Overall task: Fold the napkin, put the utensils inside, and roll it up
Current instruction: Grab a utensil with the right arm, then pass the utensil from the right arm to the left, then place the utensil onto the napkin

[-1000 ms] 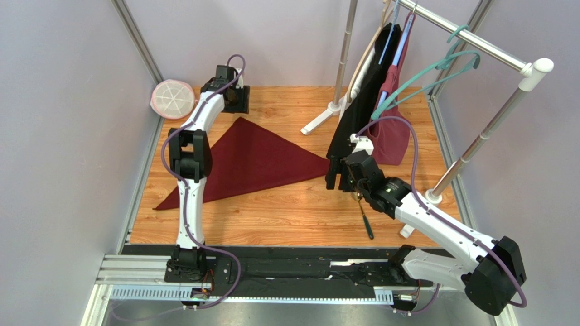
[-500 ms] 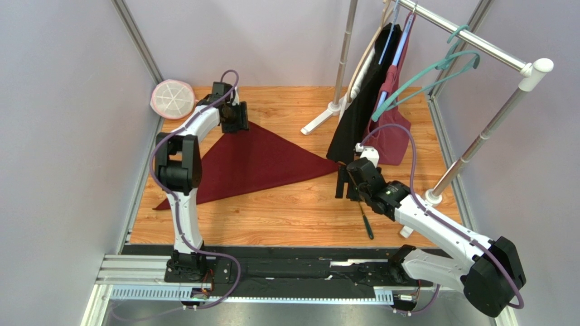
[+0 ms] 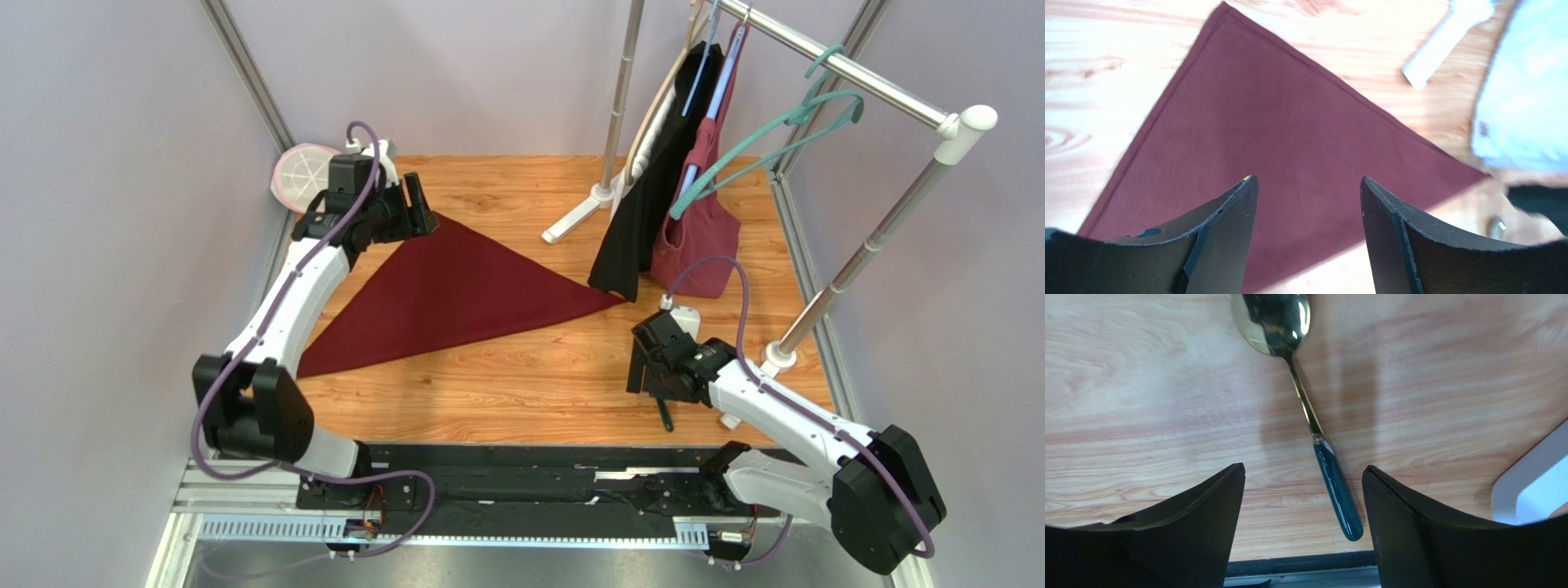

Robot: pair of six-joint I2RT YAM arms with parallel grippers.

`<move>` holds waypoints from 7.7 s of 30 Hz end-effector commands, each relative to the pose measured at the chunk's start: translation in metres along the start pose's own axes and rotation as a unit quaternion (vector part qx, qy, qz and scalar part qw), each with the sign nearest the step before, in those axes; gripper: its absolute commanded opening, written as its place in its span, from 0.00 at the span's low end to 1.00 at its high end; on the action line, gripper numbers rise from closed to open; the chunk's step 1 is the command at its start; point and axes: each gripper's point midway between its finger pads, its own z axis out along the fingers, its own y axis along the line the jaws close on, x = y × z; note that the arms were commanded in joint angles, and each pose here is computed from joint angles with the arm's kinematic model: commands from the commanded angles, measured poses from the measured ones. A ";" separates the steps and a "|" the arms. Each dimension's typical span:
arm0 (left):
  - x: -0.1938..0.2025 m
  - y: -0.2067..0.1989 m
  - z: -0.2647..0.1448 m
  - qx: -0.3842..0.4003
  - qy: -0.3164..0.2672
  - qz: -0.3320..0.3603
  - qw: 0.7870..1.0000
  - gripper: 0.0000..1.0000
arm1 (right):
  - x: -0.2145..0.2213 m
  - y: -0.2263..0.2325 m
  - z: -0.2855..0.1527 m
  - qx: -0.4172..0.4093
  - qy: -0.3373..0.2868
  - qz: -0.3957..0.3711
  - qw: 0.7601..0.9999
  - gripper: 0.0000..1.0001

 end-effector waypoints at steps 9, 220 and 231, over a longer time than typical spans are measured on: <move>0.008 -0.017 -0.088 0.038 -0.003 0.087 0.995 0.73 | 0.034 -0.011 0.006 0.021 0.069 0.050 0.996 0.60; 0.181 0.070 0.024 -0.016 0.123 -0.206 0.971 0.52 | -0.073 0.190 -0.069 -0.246 -0.185 -0.310 0.900 0.61; 0.185 0.074 0.025 -0.029 0.132 -0.203 0.970 0.47 | -0.074 0.190 -0.072 -0.250 -0.188 -0.309 0.898 0.61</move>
